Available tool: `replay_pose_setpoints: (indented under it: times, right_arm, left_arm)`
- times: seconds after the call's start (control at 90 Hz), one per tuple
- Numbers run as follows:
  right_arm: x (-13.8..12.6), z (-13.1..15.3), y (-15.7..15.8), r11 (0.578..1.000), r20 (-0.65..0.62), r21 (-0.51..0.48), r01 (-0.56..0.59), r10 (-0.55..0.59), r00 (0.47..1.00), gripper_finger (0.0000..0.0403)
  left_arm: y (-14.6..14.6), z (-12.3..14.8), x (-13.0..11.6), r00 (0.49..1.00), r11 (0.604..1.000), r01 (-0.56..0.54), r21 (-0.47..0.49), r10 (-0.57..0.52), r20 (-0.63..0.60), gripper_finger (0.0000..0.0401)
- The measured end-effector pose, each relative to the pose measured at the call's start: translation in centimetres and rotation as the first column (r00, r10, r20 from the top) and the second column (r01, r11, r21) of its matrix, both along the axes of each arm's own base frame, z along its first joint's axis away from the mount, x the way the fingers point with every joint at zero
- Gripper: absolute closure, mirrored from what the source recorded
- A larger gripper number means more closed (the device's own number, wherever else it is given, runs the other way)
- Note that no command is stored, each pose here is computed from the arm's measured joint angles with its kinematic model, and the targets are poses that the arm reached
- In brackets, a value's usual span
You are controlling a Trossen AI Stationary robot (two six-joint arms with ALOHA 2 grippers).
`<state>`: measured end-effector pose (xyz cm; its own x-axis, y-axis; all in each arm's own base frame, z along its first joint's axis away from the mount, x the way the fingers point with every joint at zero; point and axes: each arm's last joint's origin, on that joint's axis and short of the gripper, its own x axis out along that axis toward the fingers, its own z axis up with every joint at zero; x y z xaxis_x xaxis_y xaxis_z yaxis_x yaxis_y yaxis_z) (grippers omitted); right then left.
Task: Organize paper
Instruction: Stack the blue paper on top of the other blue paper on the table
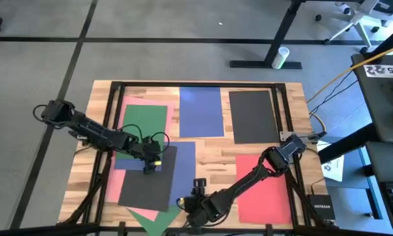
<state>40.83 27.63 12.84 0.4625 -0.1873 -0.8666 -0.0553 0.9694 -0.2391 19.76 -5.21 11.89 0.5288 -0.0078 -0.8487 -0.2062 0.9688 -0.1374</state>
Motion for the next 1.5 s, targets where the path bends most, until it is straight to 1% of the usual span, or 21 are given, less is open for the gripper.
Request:
replay_pose_setpoints:
  times: [0.067,0.189,0.389,0.456,0.533,0.6,0.678,0.711,0.744,1.0,1.178,1.344,1.5]
  right_arm:
    - [0.2,0.1,0.2,1.0,0.025,0.01,-0.006,0.006,1.0,0.026]
    - [0.4,0.1,-0.1,1.0,0.045,-0.029,-0.003,0.004,0.999,0.026]
    - [1.2,-0.3,-1.2,0.999,0.038,-0.039,0.006,-0.004,0.999,0.026]
    - [1.3,-0.4,-1.3,0.999,0.029,-0.032,0.002,-0.001,1.0,0.0267]
    - [1.4,-0.6,-1.5,0.999,0.029,-0.035,0.004,-0.003,1.0,0.0288]
    - [1.4,-0.6,-1.4,0.999,0.027,-0.039,-0.003,0.004,1.0,0.0322]
    - [1.4,-0.6,-1.4,0.998,0.024,-0.054,-0.017,0.018,1.0,0.0374]
    - [1.4,-0.7,-1.5,0.998,0.024,-0.065,-0.019,0.021,0.999,0.0388]
    - [1.4,-0.7,-1.5,0.997,0.024,-0.075,-0.027,0.029,0.999,0.0394]
    - [1.2,-0.5,-1.3,0.995,0.022,-0.09,-0.035,0.037,0.999,0.0401]
    - [1.0,1.7,-0.6,0.992,0.023,-0.119,-0.037,0.041,0.999,0.0402]
    - [0.7,3.8,-0.5,0.986,0.012,-0.164,-0.017,0.019,1.0,0.0403]
    - [0.0,5.2,-0.6,0.98,-0.033,-0.201,0.003,-0.01,0.999,0.0403]
  left_arm:
    - [0.0,0.0,0.0,1.0,1.0,0.001,0.002,-0.001,0.001,0.0401]
    - [0.0,0.0,0.0,1.0,1.0,0.004,0.003,-0.004,0.001,0.0401]
    - [-0.1,0.1,0.1,1.0,1.0,0.005,-0.002,-0.005,0.018,0.0401]
    - [-0.1,0.1,0.2,1.0,1.0,0.005,-0.002,-0.005,0.021,0.0401]
    - [-0.1,0.1,0.1,1.0,1.0,0.009,-0.003,-0.009,0.022,0.0401]
    - [-0.2,0.1,0.1,1.0,1.0,0.012,-0.001,-0.012,0.022,0.0401]
    - [-0.3,0.1,0.1,1.0,1.0,0.015,-0.003,-0.015,0.022,0.0401]
    - [-0.3,0.1,0.1,1.0,1.0,0.016,-0.001,-0.016,0.023,0.0401]
    - [-0.4,0.1,0.1,1.0,1.0,0.018,0.001,-0.019,0.023,0.0401]
    - [-1.0,0.1,-0.2,0.999,0.999,0.035,-0.003,-0.035,0.014,0.0401]
    - [-1.1,0.0,-0.3,1.0,0.999,0.03,-0.015,-0.03,-0.004,0.0401]
    - [-1.1,0.0,-0.4,1.0,0.999,0.027,-0.017,-0.027,-0.011,0.0401]
    - [-1.1,0.0,-0.4,1.0,0.999,0.026,-0.018,-0.026,-0.012,0.0401]
